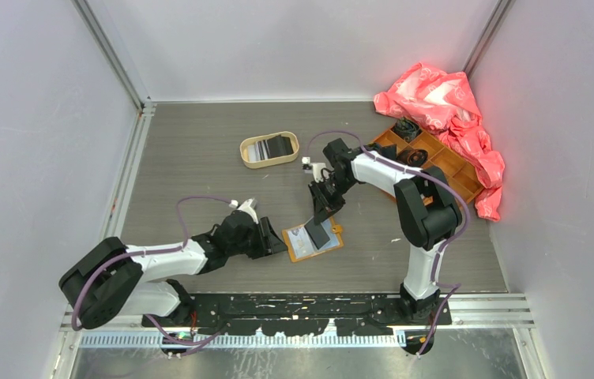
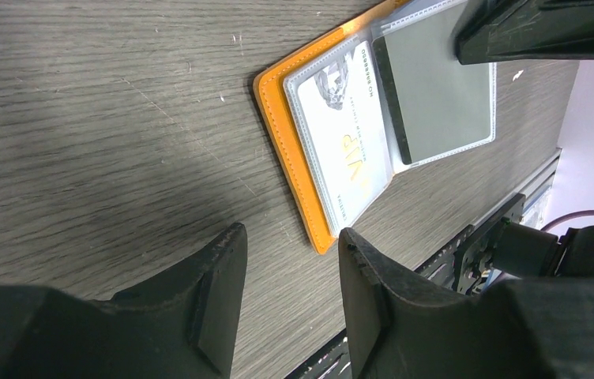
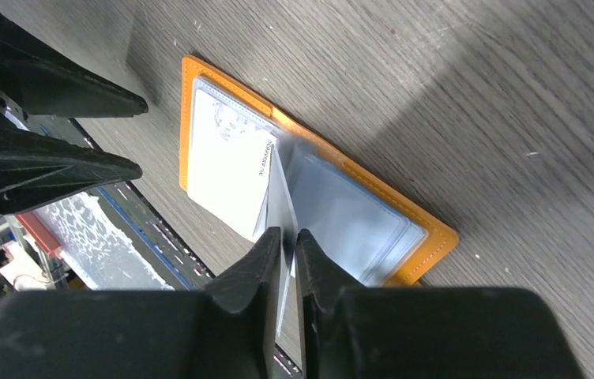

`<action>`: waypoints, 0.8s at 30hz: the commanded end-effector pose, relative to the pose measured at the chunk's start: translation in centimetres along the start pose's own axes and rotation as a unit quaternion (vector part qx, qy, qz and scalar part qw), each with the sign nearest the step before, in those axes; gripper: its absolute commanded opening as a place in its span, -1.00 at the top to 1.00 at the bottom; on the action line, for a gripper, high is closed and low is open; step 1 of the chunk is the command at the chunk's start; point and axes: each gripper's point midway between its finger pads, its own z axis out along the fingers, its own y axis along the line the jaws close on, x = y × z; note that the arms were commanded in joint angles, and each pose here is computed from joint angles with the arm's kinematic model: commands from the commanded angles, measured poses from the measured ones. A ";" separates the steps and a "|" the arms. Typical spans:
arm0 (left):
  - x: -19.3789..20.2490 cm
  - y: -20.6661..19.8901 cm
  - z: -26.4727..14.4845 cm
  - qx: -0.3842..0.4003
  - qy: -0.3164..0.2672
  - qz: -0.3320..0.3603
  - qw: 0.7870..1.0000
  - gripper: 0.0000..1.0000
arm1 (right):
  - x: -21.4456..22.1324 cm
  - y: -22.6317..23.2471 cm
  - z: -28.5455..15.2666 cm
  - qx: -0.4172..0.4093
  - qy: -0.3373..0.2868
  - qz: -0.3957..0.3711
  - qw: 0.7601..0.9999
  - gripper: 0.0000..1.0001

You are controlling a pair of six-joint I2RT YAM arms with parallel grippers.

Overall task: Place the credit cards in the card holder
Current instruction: Turn over the card holder at the center of the board.

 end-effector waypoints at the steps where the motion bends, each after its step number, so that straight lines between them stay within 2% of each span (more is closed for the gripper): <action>1: -0.9 -1.2 -0.3 0.019 -0.016 0.010 1.000 0.06 | -1.3 1.6 -1.1 -0.030 -0.024 -0.012 0.999 0.58; 11: -1.1 -1.4 -1.0 0.023 -0.023 0.011 0.999 0.06 | -0.7 5.0 -1.1 -0.140 -0.012 -0.006 0.990 0.33; 24: -1.7 -1.3 -2.8 0.022 -0.046 0.016 0.999 0.08 | -0.2 6.3 0.9 -0.211 0.004 0.033 0.977 0.33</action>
